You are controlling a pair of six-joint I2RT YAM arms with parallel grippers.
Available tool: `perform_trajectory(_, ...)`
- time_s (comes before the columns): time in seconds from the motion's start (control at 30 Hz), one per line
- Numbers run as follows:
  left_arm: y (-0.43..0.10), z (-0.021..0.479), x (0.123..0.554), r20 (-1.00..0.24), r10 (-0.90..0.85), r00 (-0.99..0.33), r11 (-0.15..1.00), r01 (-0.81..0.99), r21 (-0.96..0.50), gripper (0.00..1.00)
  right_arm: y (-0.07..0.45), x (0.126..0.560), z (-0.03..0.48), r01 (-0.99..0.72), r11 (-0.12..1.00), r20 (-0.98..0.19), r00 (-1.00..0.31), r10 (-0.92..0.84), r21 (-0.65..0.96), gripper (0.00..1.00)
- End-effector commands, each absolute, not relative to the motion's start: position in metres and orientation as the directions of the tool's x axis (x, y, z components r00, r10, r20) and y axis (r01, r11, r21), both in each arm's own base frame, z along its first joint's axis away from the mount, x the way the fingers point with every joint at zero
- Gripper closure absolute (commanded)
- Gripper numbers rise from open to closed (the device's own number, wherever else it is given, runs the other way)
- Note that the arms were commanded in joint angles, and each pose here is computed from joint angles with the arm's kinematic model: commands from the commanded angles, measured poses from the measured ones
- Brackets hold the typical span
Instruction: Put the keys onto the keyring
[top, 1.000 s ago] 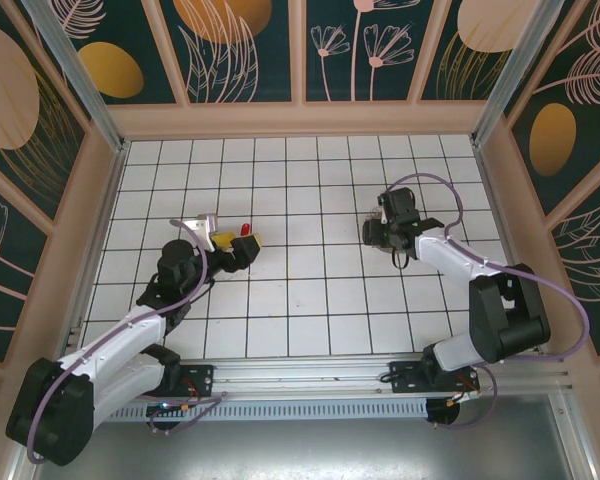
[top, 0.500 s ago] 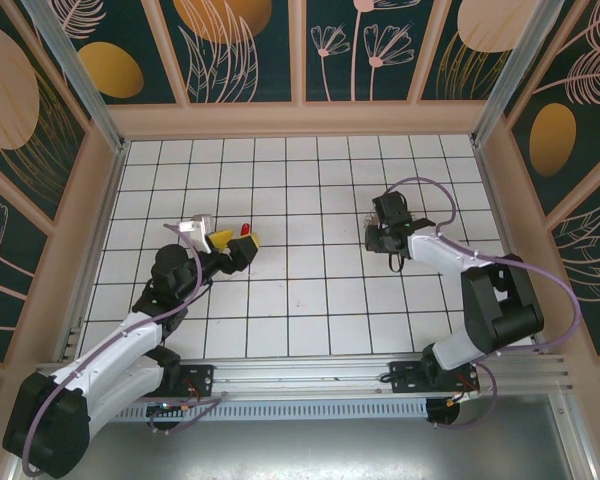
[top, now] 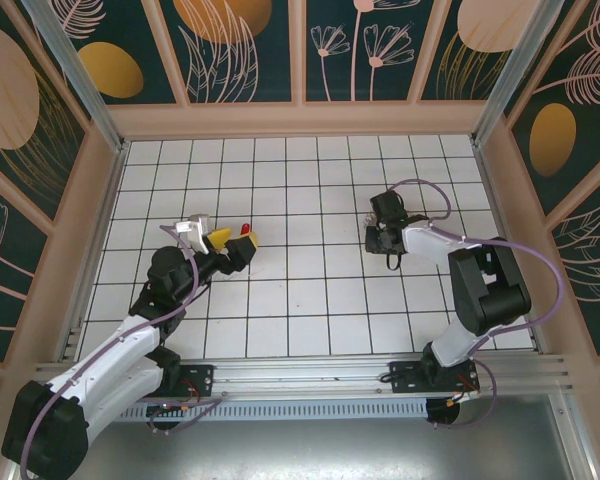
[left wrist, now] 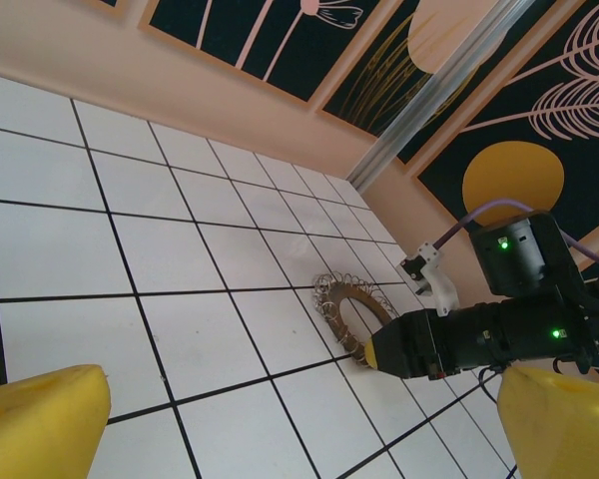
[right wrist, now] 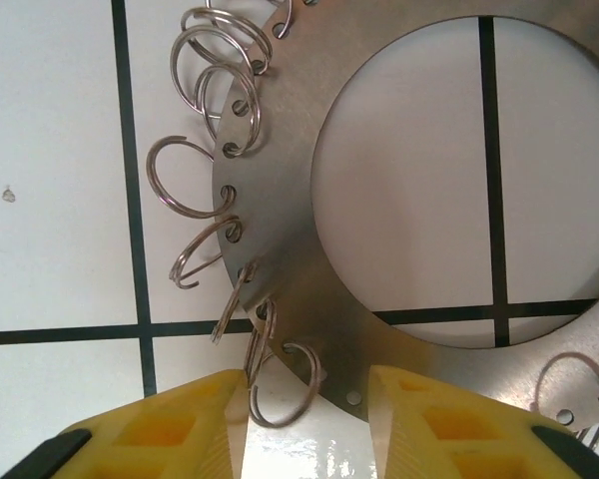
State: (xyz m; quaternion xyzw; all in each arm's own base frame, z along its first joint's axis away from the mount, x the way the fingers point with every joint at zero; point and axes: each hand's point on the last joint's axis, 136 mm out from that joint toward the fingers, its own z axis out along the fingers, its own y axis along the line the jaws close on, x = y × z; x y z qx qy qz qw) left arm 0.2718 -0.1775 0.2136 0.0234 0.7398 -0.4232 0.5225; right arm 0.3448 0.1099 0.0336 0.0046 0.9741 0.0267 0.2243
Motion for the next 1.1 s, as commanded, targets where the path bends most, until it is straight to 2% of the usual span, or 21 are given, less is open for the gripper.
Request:
perform_trajectory(0.0, -0.1776, 0.2161, 0.2696, -0.809, -0.398, -0.432, 0.646, 0.494, -0.581, 0.01, 0.1098, 0.3541, 0.0402, 0.024, 0.998, -0.455, -0.889, 0.051, 0.064, 0.65)
perform_trajectory(1.07, -0.1752, 0.2129, 0.2710, -0.813, -0.394, -0.429, 0.662, 0.481, -0.574, 0.01, 0.1177, 0.3583, 0.0331, 0.013, 0.995, -0.449, -0.892, 0.054, 0.094, 0.73)
